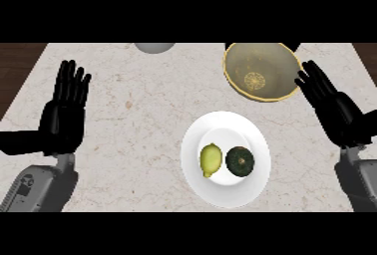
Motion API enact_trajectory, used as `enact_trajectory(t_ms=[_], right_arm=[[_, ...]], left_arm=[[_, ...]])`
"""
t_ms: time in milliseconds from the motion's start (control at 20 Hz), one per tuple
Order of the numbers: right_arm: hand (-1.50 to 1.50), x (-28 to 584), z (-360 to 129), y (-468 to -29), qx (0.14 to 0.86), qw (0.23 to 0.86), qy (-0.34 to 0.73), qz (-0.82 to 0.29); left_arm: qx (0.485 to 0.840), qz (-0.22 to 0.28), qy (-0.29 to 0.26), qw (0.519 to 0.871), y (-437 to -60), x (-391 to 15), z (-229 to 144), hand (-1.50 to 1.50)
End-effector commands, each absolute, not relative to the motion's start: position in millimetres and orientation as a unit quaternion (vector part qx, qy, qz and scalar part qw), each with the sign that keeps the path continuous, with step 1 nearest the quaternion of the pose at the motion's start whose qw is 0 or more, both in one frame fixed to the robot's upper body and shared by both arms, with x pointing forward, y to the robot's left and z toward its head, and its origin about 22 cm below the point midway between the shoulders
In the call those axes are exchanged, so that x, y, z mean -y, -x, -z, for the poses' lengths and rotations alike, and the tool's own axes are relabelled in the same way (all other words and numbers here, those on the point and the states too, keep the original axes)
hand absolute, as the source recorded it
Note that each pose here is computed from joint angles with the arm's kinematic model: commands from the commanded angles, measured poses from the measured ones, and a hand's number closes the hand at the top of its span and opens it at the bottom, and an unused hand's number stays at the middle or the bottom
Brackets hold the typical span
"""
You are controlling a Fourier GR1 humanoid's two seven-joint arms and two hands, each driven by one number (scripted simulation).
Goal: Pick the squash from the plate and place it in the bowl
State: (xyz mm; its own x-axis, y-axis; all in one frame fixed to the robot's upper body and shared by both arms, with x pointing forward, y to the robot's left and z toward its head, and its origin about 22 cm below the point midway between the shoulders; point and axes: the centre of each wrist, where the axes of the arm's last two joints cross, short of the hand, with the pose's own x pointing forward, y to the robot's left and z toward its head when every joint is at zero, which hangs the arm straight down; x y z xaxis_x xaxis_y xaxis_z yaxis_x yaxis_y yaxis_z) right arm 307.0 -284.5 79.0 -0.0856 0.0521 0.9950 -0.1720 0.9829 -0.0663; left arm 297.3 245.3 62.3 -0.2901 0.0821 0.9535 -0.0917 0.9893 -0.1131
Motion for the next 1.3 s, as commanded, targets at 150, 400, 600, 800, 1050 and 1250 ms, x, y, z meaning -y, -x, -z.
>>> enact_trajectory(t_ms=[150, 400, 600, 800, 1050, 1250], right_arm=[[1.5, 289, -43, -256, 0.789, 0.613, -0.03, 0.008], [-1.5, 352, -1, -216, 0.742, 0.598, 0.253, 0.164], [-1.5, 302, 39, -150, 0.822, 0.528, 0.195, 0.091], [-1.5, 298, 34, -115, 0.807, 0.535, 0.249, -0.022], [-1.5, 296, -9, -118, 0.743, 0.592, 0.289, -0.118], [-1.5, 287, -43, -129, 0.691, 0.623, 0.319, -0.179]], left_arm=[[0.77, 0.002, -0.156, 0.619, -288, -295, -70, 0.0], [0.728, 0.031, -0.192, 0.658, -277, -306, -46, 0.0], [0.725, 0.059, -0.186, 0.661, -280, -294, -61, 0.0], [0.727, 0.068, -0.174, 0.661, -279, -274, -61, 0.0], [0.733, 0.065, -0.171, 0.655, -290, -265, -76, 0.0], [0.728, 0.072, -0.177, 0.658, -290, -267, -69, 0.0]])
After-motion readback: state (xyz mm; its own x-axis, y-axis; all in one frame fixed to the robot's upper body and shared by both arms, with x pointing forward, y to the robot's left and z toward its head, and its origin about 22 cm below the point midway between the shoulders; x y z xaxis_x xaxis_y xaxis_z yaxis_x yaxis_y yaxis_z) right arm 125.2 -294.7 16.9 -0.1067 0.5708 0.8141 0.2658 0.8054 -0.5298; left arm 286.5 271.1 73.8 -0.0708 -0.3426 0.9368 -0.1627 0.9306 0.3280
